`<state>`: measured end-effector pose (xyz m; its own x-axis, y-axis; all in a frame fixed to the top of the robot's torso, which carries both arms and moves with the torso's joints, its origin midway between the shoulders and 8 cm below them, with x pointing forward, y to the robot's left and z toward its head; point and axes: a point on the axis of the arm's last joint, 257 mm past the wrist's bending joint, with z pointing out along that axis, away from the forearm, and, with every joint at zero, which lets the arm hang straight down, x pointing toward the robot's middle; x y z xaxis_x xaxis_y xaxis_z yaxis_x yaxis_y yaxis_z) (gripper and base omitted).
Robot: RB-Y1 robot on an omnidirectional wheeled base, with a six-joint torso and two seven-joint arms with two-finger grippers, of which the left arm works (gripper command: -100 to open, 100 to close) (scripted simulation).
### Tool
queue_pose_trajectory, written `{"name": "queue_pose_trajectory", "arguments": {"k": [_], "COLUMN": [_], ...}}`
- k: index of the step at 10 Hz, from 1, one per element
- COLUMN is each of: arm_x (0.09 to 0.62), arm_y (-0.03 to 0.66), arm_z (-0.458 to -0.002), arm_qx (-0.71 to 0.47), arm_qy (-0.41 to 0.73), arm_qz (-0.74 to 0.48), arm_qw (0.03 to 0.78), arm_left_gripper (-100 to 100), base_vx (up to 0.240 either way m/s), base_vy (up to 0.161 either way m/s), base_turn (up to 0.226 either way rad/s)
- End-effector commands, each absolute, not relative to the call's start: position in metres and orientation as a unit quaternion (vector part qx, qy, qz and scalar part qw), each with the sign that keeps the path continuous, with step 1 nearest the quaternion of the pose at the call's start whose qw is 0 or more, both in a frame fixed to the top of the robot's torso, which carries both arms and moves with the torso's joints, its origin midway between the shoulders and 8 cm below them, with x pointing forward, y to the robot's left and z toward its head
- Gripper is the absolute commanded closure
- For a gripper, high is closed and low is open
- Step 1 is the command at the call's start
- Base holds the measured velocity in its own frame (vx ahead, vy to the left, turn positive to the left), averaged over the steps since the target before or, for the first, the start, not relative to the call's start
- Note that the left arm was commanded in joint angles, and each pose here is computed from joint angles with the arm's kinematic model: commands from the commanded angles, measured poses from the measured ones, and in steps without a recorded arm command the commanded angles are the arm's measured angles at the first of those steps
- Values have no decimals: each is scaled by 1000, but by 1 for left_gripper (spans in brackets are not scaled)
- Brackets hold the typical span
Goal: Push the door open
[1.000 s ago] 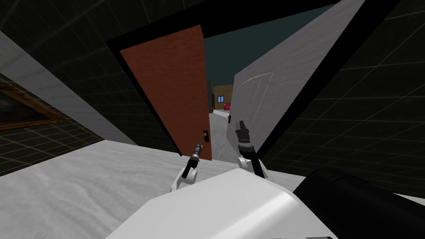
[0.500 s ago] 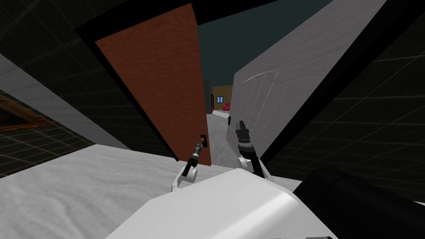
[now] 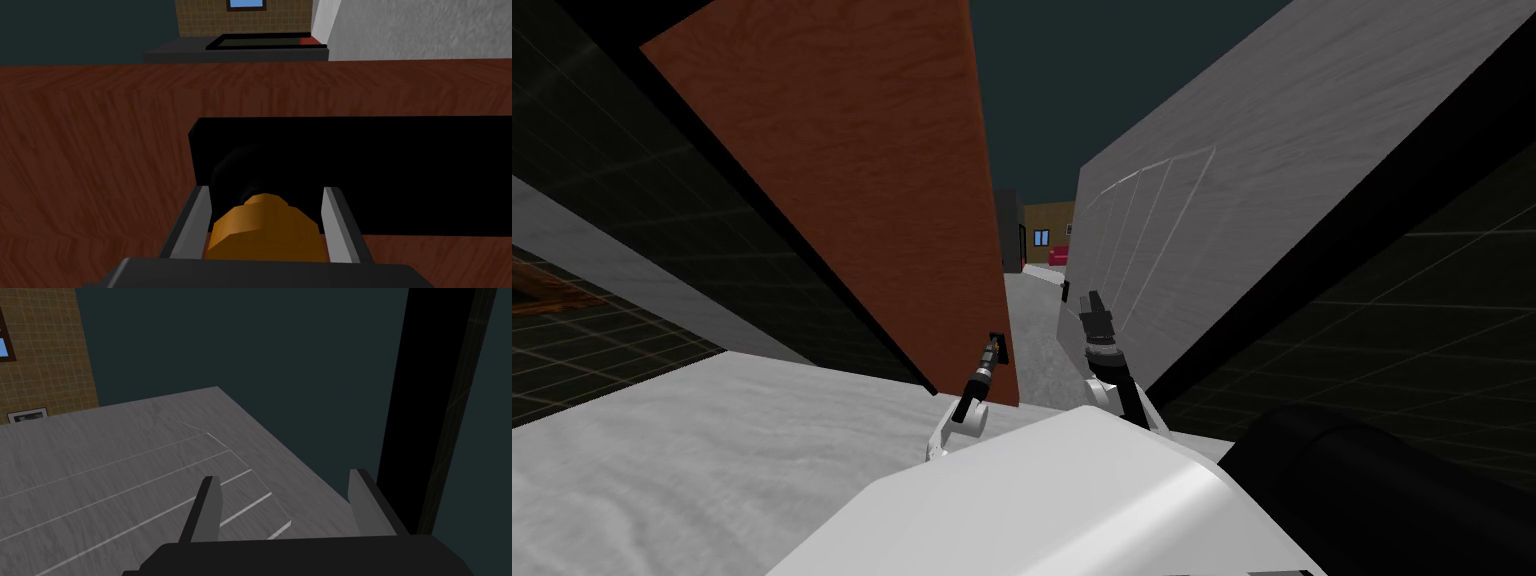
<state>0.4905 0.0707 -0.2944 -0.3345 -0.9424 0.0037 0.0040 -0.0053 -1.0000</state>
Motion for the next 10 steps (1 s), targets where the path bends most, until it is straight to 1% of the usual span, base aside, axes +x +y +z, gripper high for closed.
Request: {"name": "queue_pose_trajectory", "arguments": {"k": [1, 5, 7, 10], "arm_x": [490, 490, 496, 504], "arm_y": [71, 71, 82, 100], "arm_z": [-296, -296, -296, -296], "arm_qx": [-409, -409, -411, -417], "arm_qy": [576, 576, 574, 570], "arm_qz": [-579, -579, -573, -562], "arm_qw": [407, 407, 416, 430], "arm_left_gripper": [100, 100, 100, 100], "base_vx": [-34, -4, 134, 180], "base_vy": [10, 2, -69, -123], "base_turn": [-6, -4, 43, 67]}}
